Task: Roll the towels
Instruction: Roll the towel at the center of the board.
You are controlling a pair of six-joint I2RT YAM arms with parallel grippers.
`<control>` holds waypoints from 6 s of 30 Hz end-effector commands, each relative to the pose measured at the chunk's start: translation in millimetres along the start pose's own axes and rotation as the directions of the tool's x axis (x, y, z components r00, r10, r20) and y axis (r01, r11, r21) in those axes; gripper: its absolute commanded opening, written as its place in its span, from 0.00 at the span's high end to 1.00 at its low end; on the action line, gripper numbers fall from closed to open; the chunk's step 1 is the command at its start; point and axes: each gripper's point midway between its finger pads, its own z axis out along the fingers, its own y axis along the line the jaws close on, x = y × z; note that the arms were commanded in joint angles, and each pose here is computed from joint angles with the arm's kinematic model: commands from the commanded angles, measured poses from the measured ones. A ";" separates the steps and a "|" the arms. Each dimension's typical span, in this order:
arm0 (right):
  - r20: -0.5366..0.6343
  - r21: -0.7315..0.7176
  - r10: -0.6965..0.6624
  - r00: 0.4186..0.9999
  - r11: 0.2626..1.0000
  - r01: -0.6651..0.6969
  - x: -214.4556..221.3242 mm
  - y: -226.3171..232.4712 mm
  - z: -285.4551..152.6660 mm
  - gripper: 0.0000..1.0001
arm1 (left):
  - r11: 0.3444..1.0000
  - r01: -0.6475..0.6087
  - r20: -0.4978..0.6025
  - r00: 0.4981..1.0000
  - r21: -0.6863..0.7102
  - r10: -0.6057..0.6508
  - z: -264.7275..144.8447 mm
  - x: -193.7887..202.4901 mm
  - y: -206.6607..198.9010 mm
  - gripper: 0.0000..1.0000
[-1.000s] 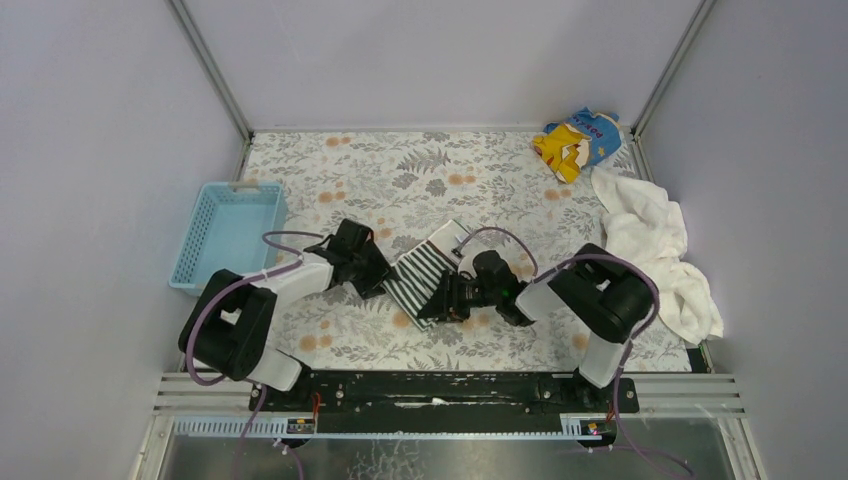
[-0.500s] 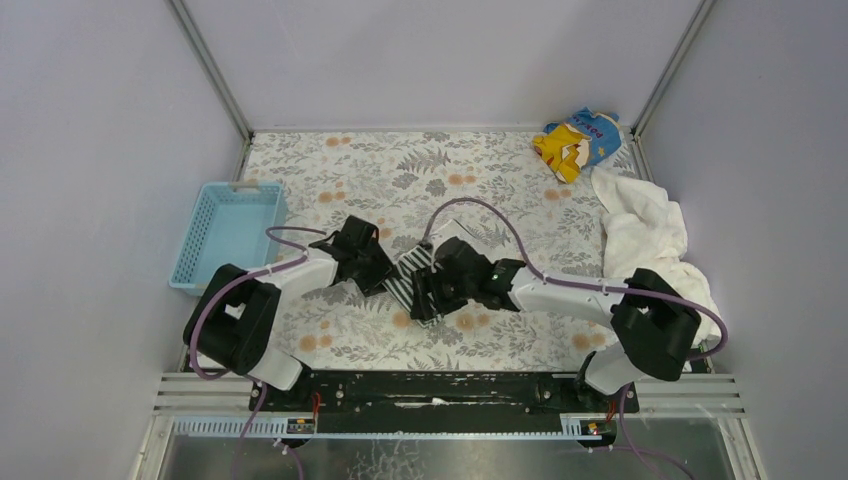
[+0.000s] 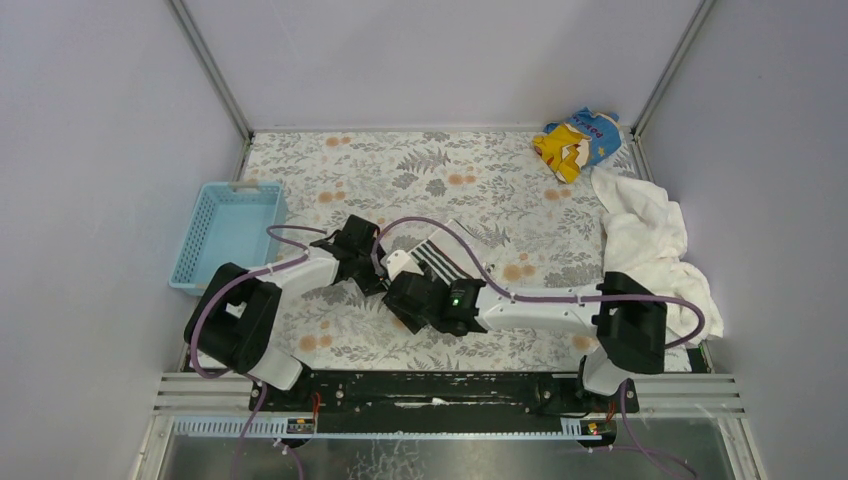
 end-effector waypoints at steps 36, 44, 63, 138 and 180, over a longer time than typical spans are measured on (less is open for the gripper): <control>-0.112 -0.266 -0.111 0.987 0.961 0.078 55.1 75.0 30.0 0.90 | 0.977 0.018 0.086 0.996 -0.211 0.001 -28.7 -6.4 73.8 0.42; -0.093 -0.525 0.210 0.973 0.820 -0.227 26.9 68.0 9.3 0.91 | 0.997 0.012 0.143 0.990 -0.070 -0.002 -57.9 -16.7 40.1 0.24; -0.401 -0.701 0.694 0.599 0.188 -0.687 31.0 29.1 17.3 0.90 | 0.981 -0.058 0.069 0.997 0.186 0.046 -73.1 4.0 1.6 0.13; -0.026 0.184 -0.297 0.954 0.937 0.297 16.2 28.7 15.9 0.30 | 0.980 -0.069 0.008 0.997 -0.185 0.072 5.0 13.9 45.5 0.43; -0.242 -0.695 0.459 0.855 0.532 -0.483 46.1 52.1 7.6 0.75 | 0.999 -0.023 0.120 0.993 0.026 0.020 -67.4 -1.5 21.2 0.09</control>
